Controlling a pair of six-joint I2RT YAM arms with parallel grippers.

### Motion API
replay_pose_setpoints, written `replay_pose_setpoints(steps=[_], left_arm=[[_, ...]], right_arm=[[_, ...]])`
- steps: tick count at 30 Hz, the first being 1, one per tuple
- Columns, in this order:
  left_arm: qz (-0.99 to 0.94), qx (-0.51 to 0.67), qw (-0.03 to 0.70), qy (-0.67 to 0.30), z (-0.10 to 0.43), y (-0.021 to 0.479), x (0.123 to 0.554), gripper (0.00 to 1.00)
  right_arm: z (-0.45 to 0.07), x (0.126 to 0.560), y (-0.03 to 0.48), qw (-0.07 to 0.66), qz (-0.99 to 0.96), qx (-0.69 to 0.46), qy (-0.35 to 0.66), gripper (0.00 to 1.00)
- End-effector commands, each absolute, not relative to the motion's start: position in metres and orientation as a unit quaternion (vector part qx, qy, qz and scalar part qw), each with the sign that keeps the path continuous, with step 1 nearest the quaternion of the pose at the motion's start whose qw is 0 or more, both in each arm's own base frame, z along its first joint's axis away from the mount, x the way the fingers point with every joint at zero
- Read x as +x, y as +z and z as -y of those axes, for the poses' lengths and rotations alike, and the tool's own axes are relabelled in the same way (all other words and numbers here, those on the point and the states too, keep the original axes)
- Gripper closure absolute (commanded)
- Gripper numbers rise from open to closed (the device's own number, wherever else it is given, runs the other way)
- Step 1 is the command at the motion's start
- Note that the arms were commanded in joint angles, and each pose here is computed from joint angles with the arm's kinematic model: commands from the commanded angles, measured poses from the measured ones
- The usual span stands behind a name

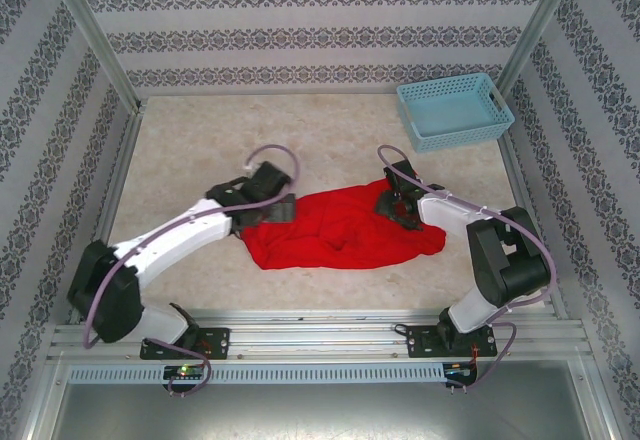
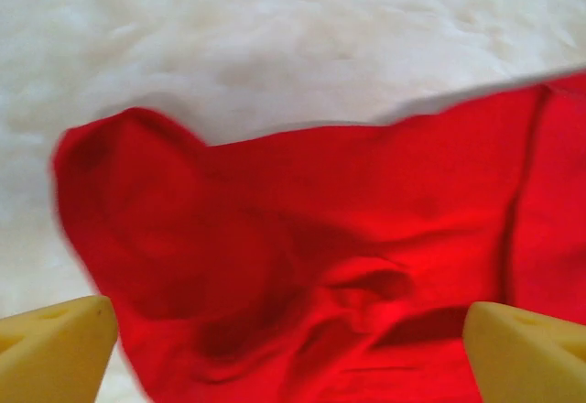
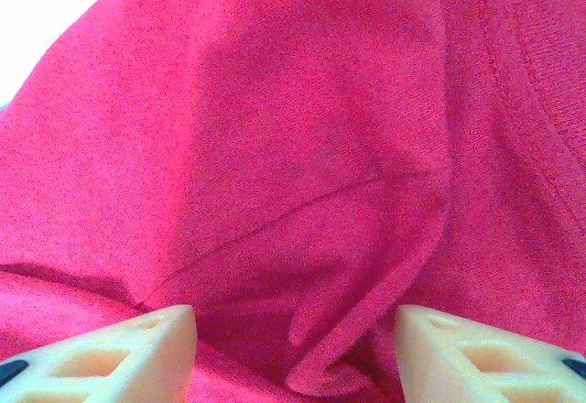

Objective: Fold the inside-out t-shirt

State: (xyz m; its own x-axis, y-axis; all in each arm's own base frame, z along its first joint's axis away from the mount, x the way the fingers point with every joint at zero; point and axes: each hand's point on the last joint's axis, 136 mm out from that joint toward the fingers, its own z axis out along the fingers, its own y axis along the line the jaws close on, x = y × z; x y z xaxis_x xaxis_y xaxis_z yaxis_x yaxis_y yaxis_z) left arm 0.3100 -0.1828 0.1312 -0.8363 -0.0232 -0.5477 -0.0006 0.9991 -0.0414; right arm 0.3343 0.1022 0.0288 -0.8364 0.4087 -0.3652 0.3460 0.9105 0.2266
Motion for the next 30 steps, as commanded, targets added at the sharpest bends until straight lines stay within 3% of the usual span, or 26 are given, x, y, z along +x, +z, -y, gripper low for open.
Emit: replay_pose_setpoints(steps=[1, 5, 8, 10, 15, 19, 24, 27, 30], left_arm=[[-0.965, 0.024, 0.248, 0.087, 0.177, 0.099, 0.302, 0.00], [-0.967, 0.048, 0.204, 0.142, 0.188, 0.071, 0.307, 0.00], [-0.965, 0.032, 0.185, 0.182, 0.172, 0.059, 0.301, 0.07], [-0.962, 0.008, 0.188, 0.198, 0.153, 0.060, 0.294, 0.18], [-0.955, -0.117, 0.202, 0.183, 0.078, 0.066, 0.262, 0.62], [-0.936, -0.241, 0.220, 0.132, 0.023, 0.067, 0.225, 0.74], [-0.894, -0.361, 0.259, 0.053, -0.009, 0.067, 0.189, 0.58], [-0.890, -0.363, 0.274, 0.024, -0.005, 0.074, 0.190, 0.28], [-0.900, -0.336, 0.278, 0.022, -0.001, 0.085, 0.208, 0.19]], right_arm=[[-0.102, 0.331, 0.029, 0.211, -0.954, 0.198, 0.075, 0.40], [-0.114, 0.330, 0.024, 0.202, -0.954, 0.196, 0.105, 0.40], [-0.112, 0.327, 0.015, 0.189, -0.954, 0.208, 0.102, 0.40], [-0.106, 0.325, 0.007, 0.180, -0.954, 0.222, 0.095, 0.40], [-0.100, 0.328, 0.002, 0.176, -0.949, 0.244, 0.093, 0.42], [-0.099, 0.331, 0.002, 0.177, -0.947, 0.255, 0.087, 0.43], [-0.098, 0.337, 0.006, 0.184, -0.945, 0.255, 0.086, 0.42], [-0.100, 0.339, 0.020, 0.193, -0.949, 0.231, 0.092, 0.38], [-0.091, 0.335, 0.041, 0.208, -0.952, 0.212, 0.073, 0.30]])
